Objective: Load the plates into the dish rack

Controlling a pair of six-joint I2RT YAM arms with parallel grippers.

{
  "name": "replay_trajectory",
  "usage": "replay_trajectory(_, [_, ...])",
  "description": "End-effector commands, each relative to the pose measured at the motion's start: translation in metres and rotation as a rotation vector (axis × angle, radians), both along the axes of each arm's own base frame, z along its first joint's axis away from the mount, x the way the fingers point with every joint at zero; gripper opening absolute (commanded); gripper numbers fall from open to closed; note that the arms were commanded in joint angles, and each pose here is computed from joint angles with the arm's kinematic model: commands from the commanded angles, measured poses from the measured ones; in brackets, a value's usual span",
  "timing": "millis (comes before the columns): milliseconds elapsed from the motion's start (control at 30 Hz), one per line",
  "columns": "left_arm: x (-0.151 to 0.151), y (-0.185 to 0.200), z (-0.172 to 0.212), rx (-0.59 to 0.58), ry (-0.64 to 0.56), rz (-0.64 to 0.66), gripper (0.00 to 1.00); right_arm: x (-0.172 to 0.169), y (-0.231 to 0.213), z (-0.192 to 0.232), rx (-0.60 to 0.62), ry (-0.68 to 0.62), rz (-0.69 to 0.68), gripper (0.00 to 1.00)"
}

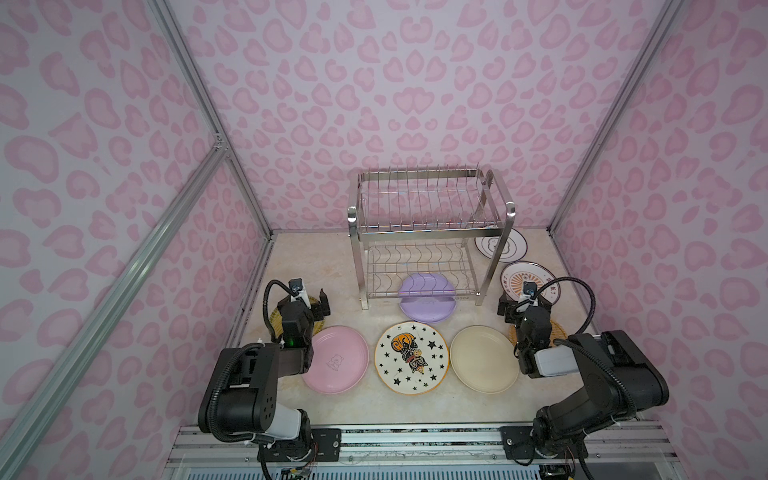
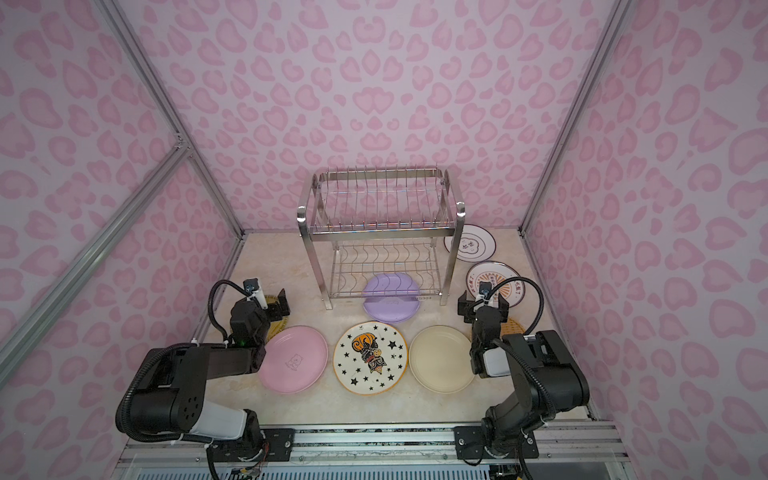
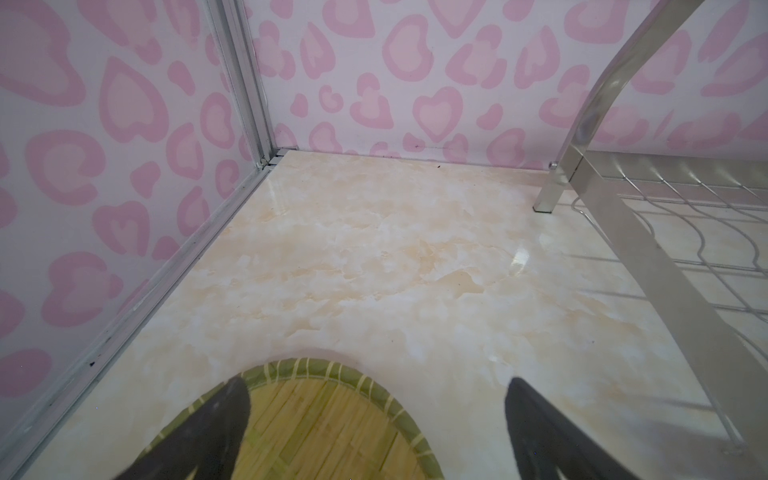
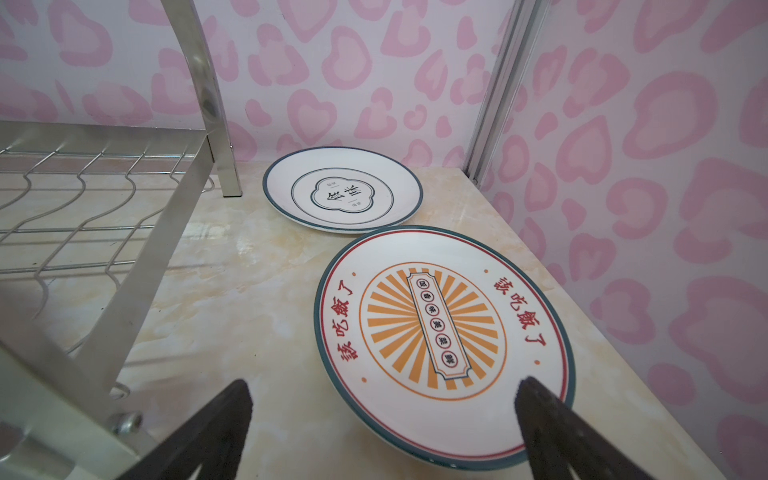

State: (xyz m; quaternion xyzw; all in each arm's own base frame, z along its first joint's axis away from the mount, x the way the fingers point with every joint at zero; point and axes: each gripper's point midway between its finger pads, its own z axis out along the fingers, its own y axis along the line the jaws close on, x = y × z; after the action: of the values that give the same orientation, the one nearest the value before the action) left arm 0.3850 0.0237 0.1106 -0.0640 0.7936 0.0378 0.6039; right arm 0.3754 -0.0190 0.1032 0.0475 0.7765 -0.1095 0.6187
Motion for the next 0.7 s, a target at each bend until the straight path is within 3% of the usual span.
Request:
replay_trajectory(0, [0.002,0.0,0.008,0.002,-0.035,-0.003,0.97,0.001,0.0,0.008,0.0,-0.036,-0.003,1.0])
replay_trajectory(533, [0.003,0.001,0.008,-0.022,-0.034,-0.02,0.97,0.014,-0.009,-0.001,0.084,0.027,0.025,1.0])
replay_trajectory(667, [0.01,0.007,0.02,-0.019,0.009,0.015,0.97,-0.004,-0.031,0.021,0.095,-0.049,-0.12,1.0])
